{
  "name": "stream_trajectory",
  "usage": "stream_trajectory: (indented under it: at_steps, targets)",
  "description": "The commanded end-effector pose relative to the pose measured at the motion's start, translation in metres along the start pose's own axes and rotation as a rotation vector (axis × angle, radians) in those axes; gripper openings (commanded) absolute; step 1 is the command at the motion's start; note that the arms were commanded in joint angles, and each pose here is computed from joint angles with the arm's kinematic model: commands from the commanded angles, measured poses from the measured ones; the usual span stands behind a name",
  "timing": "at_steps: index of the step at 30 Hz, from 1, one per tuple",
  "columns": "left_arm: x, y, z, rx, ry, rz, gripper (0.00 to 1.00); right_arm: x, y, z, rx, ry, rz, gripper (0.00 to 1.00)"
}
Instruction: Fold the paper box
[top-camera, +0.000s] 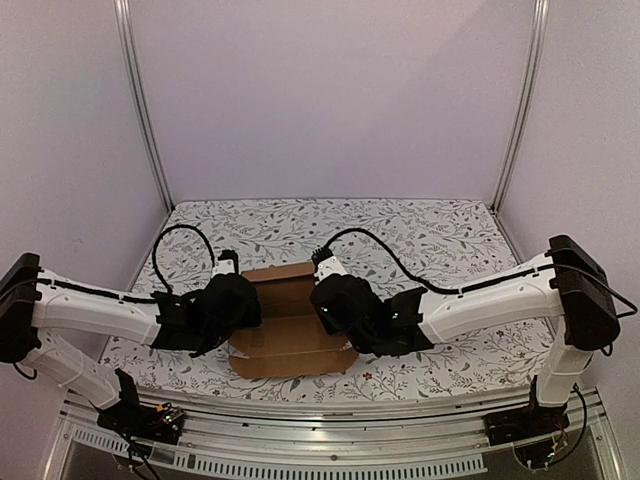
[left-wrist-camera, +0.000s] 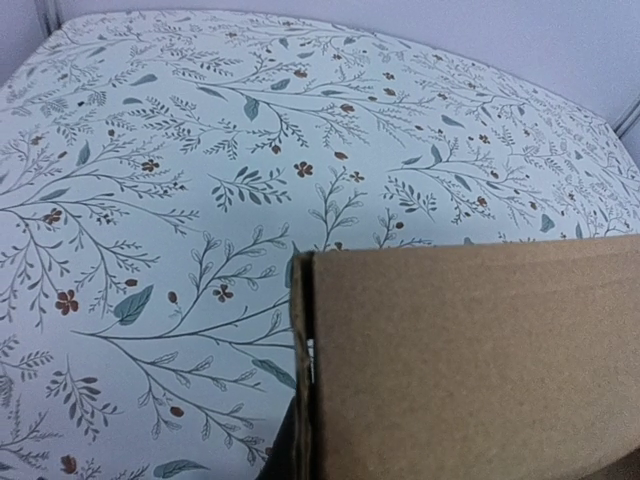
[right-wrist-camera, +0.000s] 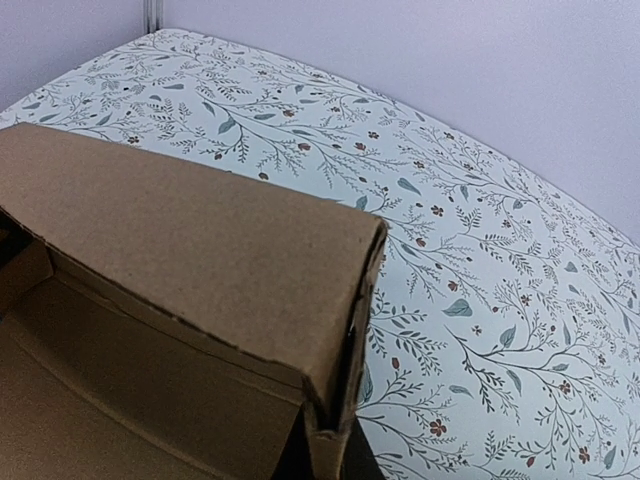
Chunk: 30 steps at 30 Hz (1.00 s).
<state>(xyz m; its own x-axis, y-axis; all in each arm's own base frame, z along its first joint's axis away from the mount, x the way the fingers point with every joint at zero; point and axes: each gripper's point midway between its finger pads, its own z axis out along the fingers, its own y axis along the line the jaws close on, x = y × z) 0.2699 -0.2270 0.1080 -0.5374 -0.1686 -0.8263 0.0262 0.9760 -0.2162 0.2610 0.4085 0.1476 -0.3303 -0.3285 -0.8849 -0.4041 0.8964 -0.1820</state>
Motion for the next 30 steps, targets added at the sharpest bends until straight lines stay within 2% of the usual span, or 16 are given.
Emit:
stream_trajectory:
  at_steps: [1, 3, 5, 16, 22, 26, 30]
  targets:
    - [-0.003, -0.029, -0.006, 0.081, 0.011, -0.037, 0.03, 0.002, 0.025, 0.007, -0.053, -0.030, 0.032, 0.00]
    - [-0.002, -0.030, -0.006, 0.083, 0.017, -0.029, 0.23, 0.004, 0.025, 0.009, -0.038, -0.032, 0.024, 0.00]
    - [0.000, -0.029, -0.006, 0.079, 0.023, -0.028, 0.30, 0.004, 0.023, 0.010, -0.022, -0.038, 0.016, 0.00]
    - [0.008, -0.015, -0.018, 0.065, 0.069, 0.025, 0.57, 0.011, 0.021, 0.027, 0.018, -0.052, -0.045, 0.00]
    - [0.016, -0.002, -0.037, 0.114, 0.101, 0.062, 0.72, 0.016, 0.017, 0.044, -0.026, -0.060, -0.031, 0.00]
    - [0.022, 0.012, -0.054, 0.179, 0.112, 0.100, 0.75, 0.026, 0.022, 0.055, -0.106, -0.065, -0.042, 0.00]
    - [0.009, 0.008, -0.077, 0.317, 0.065, 0.113, 0.75, 0.031, 0.024, 0.058, -0.187, -0.080, -0.041, 0.00]
